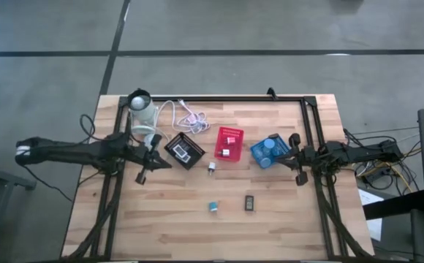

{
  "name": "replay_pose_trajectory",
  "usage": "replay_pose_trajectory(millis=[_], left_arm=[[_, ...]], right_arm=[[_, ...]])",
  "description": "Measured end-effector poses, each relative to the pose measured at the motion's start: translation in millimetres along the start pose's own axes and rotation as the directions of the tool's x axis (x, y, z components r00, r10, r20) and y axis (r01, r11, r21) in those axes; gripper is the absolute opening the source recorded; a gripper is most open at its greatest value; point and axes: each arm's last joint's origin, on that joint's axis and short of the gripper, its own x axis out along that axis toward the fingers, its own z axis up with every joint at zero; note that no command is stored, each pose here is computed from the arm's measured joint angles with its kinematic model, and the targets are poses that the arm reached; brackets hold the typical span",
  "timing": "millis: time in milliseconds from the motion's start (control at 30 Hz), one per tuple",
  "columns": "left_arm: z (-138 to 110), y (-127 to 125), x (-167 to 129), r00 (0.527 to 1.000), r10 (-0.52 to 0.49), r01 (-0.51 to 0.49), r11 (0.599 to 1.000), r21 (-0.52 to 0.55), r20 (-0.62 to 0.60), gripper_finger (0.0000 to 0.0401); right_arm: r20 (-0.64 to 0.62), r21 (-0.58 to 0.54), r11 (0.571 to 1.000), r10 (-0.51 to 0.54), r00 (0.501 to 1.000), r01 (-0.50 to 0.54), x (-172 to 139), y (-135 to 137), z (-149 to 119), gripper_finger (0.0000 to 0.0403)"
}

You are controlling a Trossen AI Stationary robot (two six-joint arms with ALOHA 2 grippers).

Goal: Pick & Place Office items
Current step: Put the blue charger adapter into the red basket

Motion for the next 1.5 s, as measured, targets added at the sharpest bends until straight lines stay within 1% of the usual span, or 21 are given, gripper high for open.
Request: replay_pose_trajectory(millis=[100,200,267,333,433,533,633,733,800,867,967,1233,1367,1500], left_arm=[[-1,2,-8,1.000,0.003,-0.004,1.000,0.029,0.022,0.0002],[-2,1,-17,1.000,0.021,-0.021,0.999,0.028,0.009,0.0002],[-3,-1,-22,0.998,0.055,-0.055,0.998,0.014,-0.004,0.0001],[-3,-2,-28,0.993,0.118,-0.118,0.993,-0.001,-0.007,0.0001],[-6,-4,-35,0.984,0.180,-0.180,0.984,0.000,-0.008,0.0001],[-10,-5,-40,0.975,0.218,-0.218,0.976,0.009,0.031,0.0001],[-21,-5,-41,0.966,0.257,-0.257,0.966,0.003,0.011,0.0001],[-24,-5,-43,0.960,0.278,-0.278,0.960,0.006,0.040,0.0003],[-27,-5,-42,0.957,0.285,-0.286,0.958,0.008,0.058,0.0004],[-33,-5,-41,0.958,0.284,-0.285,0.959,-0.002,0.042,0.0005],[-32,-5,-41,0.957,0.283,-0.282,0.959,-0.022,0.056,0.0005],[-35,-5,-41,0.962,0.270,-0.271,0.962,0.015,0.044,0.0006],[-35,-5,-41,0.962,0.270,-0.268,0.962,-0.049,0.040,0.0007],[-36,-5,-40,0.962,0.270,-0.267,0.960,-0.085,0.032,0.0007]], right_arm=[[0.001,-0.022,1.000,0.000,1.000,0.000,0,0,0,0.0029],[0.001,-0.024,1.000,0.000,1.000,0.000,0,0,0,0.0029],[0.001,-0.023,1.000,0.000,1.000,0.000,0,0,0,0.0029],[0.000,-0.023,1.000,0.000,1.000,0.000,0,0,0,0.0029],[-0.002,-0.019,1.000,0.000,1.000,0.000,0,0,0,0.0029],[-0.008,-0.019,1.000,0.001,1.000,-0.001,0,0,-1,0.0029],[-0.011,-0.016,1.000,0.001,1.000,-0.001,0,0,-1,0.0029],[-0.009,-0.024,1.000,0.001,1.000,-0.001,0,0,-1,0.0029],[-0.002,-0.024,1.000,0.001,1.000,-0.001,0,0,0,0.0029],[0.024,-0.024,1.000,0.002,1.000,-0.001,0,0,2,0.0029],[0.039,-0.049,0.999,0.002,0.999,0.000,0,0,4,0.0029],[0.037,-0.048,0.999,0.001,0.999,0.001,0,0,4,0.0029],[0.029,-0.025,1.000,0.001,1.000,0.000,0,0,3,0.0029],[0.030,-0.030,1.000,0.000,1.000,0.000,0,0,3,0.0029]])
